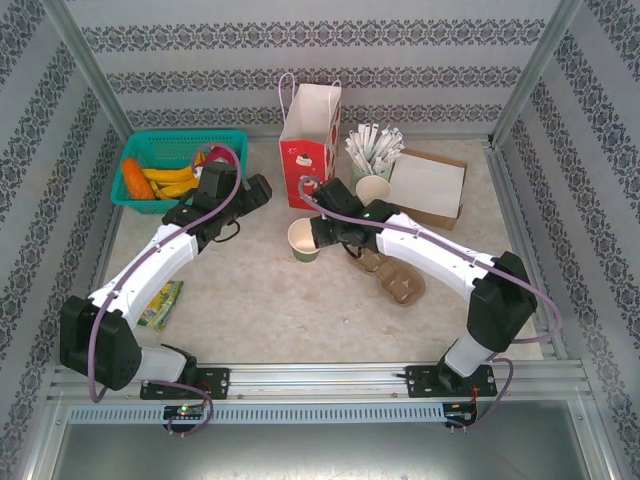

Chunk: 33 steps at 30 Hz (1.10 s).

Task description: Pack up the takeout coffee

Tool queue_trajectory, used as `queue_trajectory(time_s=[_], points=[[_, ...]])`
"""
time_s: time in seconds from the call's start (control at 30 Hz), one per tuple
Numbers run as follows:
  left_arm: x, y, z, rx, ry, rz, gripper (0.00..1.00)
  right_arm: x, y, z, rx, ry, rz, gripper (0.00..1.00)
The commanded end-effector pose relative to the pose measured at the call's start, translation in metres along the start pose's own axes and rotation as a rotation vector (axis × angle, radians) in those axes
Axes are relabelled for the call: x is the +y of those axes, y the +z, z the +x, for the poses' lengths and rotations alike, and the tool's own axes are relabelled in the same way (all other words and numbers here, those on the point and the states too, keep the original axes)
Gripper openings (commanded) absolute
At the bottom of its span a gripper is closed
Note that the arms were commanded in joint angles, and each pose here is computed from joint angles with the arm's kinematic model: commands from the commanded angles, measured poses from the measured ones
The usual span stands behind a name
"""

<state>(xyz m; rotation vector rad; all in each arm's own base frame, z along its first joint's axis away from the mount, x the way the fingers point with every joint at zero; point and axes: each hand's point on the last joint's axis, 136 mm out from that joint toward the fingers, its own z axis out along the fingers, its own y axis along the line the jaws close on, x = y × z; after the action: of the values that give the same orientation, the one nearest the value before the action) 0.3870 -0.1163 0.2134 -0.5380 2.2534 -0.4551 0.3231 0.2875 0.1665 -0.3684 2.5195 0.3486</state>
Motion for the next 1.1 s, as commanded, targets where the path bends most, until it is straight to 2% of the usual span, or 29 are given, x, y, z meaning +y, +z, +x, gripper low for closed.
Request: queue_trajectory(time_s=[0.0,0.07,0.27,0.57,0.87,1.07], points=[[0.022,-0.012,0.025,0.129,0.092,-0.108,1.00,-0.003,0.014,0.013,0.051,0.056,0.033,0.00],[0.041,-0.010,0.036,0.180,0.103,-0.207,1.00,0.003,0.021,0.014,0.069,0.066,0.017,0.00],[0.062,0.002,0.064,0.272,0.049,-0.286,1.00,-0.003,0.038,0.017,0.085,0.087,0.088,0.00],[0.060,0.021,0.101,0.406,0.030,-0.284,1.00,-0.010,0.042,0.017,0.101,0.092,0.140,0.00],[0.057,0.029,0.116,0.446,0.029,-0.284,1.00,-0.015,0.047,0.008,0.092,0.116,0.141,0.00],[0.053,0.032,0.121,0.463,0.031,-0.273,1.00,-0.016,0.048,0.005,0.092,0.113,0.143,0.04]])
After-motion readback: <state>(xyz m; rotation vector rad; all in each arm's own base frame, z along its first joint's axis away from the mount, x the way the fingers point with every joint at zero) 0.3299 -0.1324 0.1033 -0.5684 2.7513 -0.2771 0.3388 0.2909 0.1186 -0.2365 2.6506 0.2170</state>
